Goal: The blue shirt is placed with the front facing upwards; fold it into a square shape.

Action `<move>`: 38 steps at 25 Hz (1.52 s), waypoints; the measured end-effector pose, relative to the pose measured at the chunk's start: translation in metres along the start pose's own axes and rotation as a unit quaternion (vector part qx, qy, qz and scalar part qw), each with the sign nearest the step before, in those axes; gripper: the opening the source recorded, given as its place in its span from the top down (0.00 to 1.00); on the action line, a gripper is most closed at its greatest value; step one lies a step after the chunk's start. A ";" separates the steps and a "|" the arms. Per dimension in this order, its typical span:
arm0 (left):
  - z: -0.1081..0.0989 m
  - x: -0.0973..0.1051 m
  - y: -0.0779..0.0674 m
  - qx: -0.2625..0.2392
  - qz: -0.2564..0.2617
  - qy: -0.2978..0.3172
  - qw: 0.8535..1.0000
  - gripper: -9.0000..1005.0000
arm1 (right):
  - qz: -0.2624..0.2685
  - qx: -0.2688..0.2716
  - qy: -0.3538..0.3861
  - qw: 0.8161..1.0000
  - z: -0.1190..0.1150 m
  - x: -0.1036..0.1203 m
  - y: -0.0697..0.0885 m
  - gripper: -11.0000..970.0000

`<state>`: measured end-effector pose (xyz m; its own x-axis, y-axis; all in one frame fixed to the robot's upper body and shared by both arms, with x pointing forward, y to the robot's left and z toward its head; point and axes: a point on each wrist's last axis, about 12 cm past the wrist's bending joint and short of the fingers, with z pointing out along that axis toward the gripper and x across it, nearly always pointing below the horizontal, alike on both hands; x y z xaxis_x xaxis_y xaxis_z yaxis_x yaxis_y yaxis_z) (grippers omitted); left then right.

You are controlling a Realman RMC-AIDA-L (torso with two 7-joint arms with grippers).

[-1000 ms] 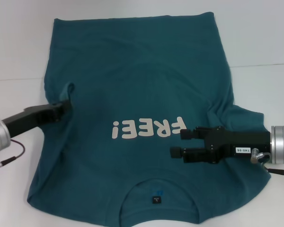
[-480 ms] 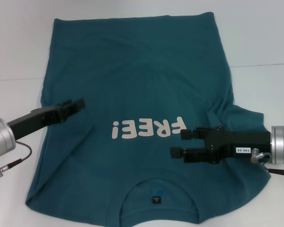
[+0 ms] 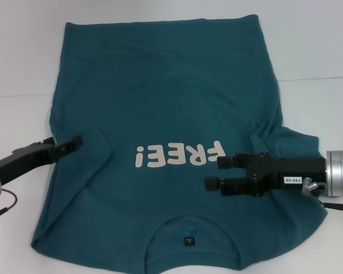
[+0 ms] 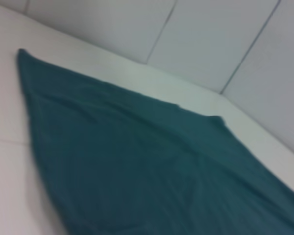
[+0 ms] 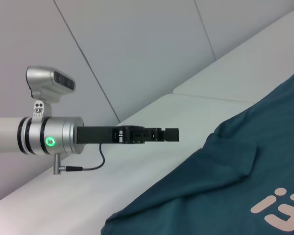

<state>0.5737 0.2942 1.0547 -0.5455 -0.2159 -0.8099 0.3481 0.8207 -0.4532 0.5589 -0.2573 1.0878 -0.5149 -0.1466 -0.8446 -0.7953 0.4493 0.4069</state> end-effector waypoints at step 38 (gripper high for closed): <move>0.011 0.023 -0.001 -0.020 0.041 0.041 0.998 0.10 | 0.005 -0.001 0.001 1.000 0.000 0.002 0.001 0.09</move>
<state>0.5690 0.2826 1.0323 -0.5779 -0.1042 -0.8094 0.3646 0.8544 -0.3703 0.5571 -0.2568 1.0860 -0.5234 -0.1435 -0.8399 -0.7907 0.4492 0.4159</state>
